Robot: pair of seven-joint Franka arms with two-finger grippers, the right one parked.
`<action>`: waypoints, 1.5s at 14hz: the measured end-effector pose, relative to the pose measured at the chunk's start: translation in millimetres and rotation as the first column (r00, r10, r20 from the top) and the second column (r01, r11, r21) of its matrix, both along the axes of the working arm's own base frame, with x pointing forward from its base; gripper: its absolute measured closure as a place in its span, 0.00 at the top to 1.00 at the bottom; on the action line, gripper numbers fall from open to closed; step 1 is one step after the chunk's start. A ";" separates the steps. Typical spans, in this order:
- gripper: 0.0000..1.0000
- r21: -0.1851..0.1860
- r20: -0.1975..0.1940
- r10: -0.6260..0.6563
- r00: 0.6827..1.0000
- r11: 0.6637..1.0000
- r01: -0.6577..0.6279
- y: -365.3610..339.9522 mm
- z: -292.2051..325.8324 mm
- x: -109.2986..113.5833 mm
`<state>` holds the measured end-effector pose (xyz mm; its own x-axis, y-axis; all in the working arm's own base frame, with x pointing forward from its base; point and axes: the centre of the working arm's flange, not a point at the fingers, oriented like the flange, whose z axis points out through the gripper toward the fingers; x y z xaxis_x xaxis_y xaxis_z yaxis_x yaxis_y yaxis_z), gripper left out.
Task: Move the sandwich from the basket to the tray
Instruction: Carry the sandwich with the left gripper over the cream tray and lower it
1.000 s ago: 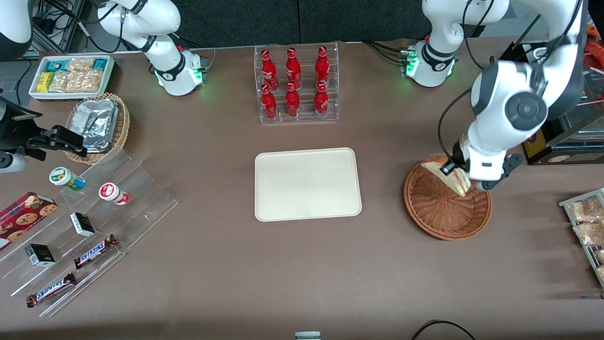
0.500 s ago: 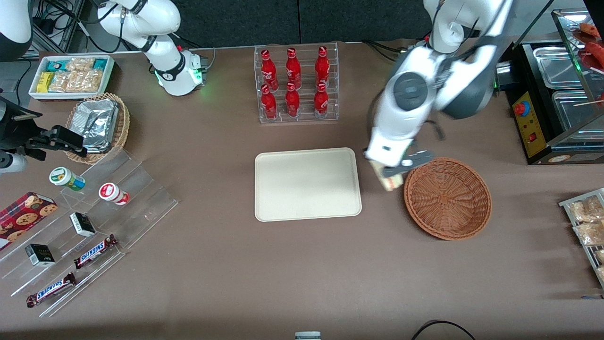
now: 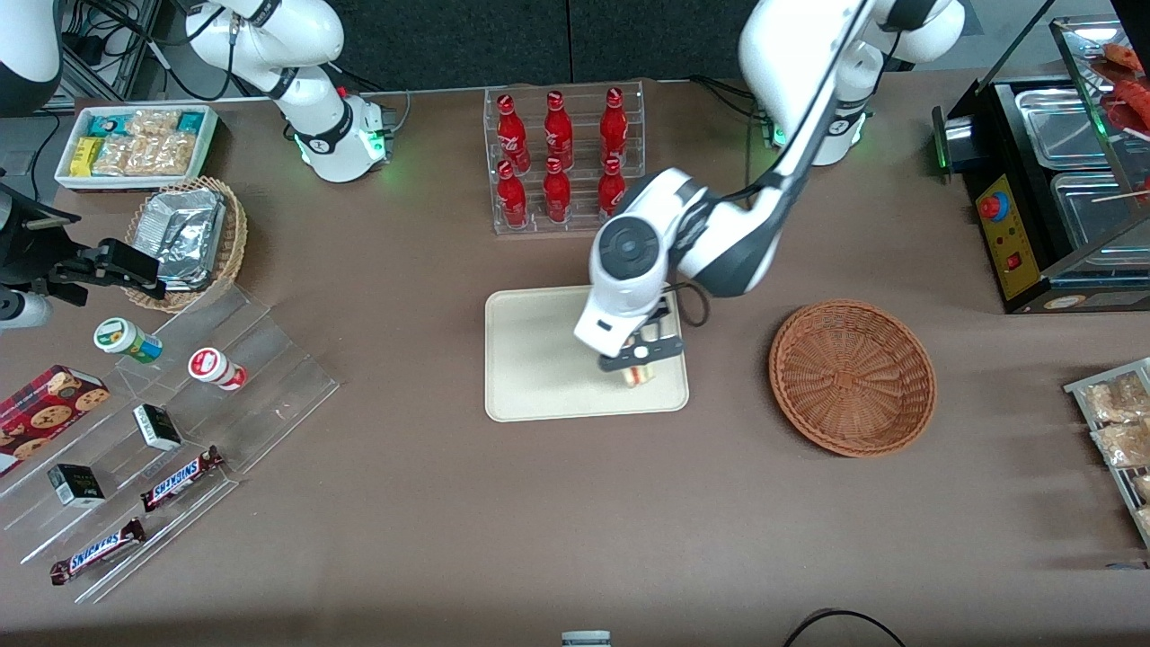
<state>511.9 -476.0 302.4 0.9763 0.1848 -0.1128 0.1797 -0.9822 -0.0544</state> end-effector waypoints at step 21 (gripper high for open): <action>0.61 0.051 -0.006 -0.178 0.984 0.983 0.178 -54.3 -45.9 -49.3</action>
